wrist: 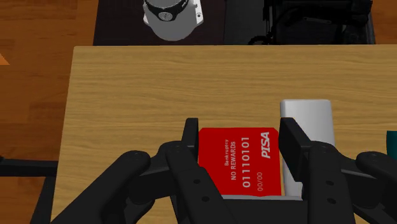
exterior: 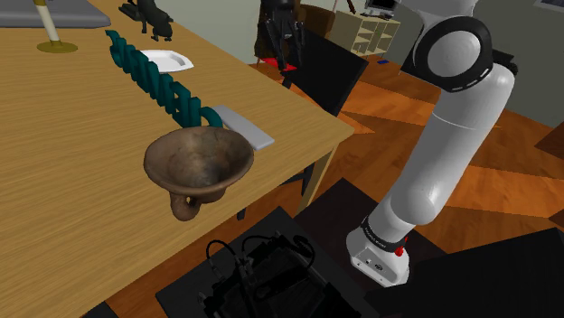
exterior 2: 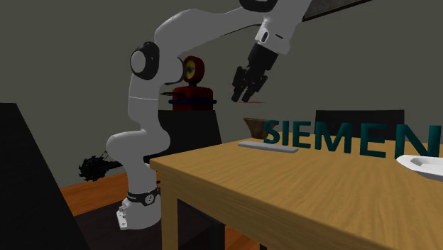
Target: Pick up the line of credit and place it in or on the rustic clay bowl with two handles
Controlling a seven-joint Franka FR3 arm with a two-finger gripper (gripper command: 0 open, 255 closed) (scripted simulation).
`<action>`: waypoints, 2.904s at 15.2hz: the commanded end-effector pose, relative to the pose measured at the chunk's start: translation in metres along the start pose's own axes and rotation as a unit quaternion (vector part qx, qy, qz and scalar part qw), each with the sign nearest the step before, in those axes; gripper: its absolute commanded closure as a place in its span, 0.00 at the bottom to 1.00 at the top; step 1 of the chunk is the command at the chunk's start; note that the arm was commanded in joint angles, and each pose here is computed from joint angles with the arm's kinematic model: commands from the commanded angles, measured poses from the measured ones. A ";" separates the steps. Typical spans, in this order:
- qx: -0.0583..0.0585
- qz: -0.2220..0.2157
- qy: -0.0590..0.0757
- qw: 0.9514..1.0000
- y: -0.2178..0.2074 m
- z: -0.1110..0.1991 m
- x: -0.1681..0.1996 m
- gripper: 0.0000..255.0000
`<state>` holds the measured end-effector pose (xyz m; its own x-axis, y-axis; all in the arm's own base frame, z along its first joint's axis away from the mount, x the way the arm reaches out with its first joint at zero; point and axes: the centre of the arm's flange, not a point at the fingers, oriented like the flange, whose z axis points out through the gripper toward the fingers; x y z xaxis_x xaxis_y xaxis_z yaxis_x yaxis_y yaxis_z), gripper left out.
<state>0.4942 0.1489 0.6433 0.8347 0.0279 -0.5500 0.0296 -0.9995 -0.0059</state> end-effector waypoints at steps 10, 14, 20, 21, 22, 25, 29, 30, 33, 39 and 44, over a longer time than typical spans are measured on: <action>0.000 0.000 0.000 1.000 -0.126 0.027 -0.050 1.00; 0.000 0.000 0.000 1.000 -0.175 0.038 -0.068 1.00; 0.000 0.000 0.000 1.000 -0.247 0.053 -0.096 1.00; 0.000 0.000 0.000 1.000 -0.259 0.056 -0.100 1.00; 0.000 0.000 0.000 1.000 -0.272 0.058 -0.105 1.00; 0.000 0.000 0.000 1.000 -0.303 0.070 -0.114 1.00; 0.000 0.000 0.000 1.000 -0.303 0.087 -0.102 1.00; 0.000 0.000 0.000 1.000 -0.303 0.092 -0.099 1.00; 0.000 0.000 0.000 1.000 -0.302 0.105 -0.091 1.00; 0.000 0.000 0.000 1.000 -0.302 0.131 -0.073 1.00; 0.000 0.000 0.000 1.000 -0.302 0.132 -0.072 1.00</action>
<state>0.3518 0.4476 0.5746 0.8346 0.0278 -0.5502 0.0295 -0.9995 -0.0057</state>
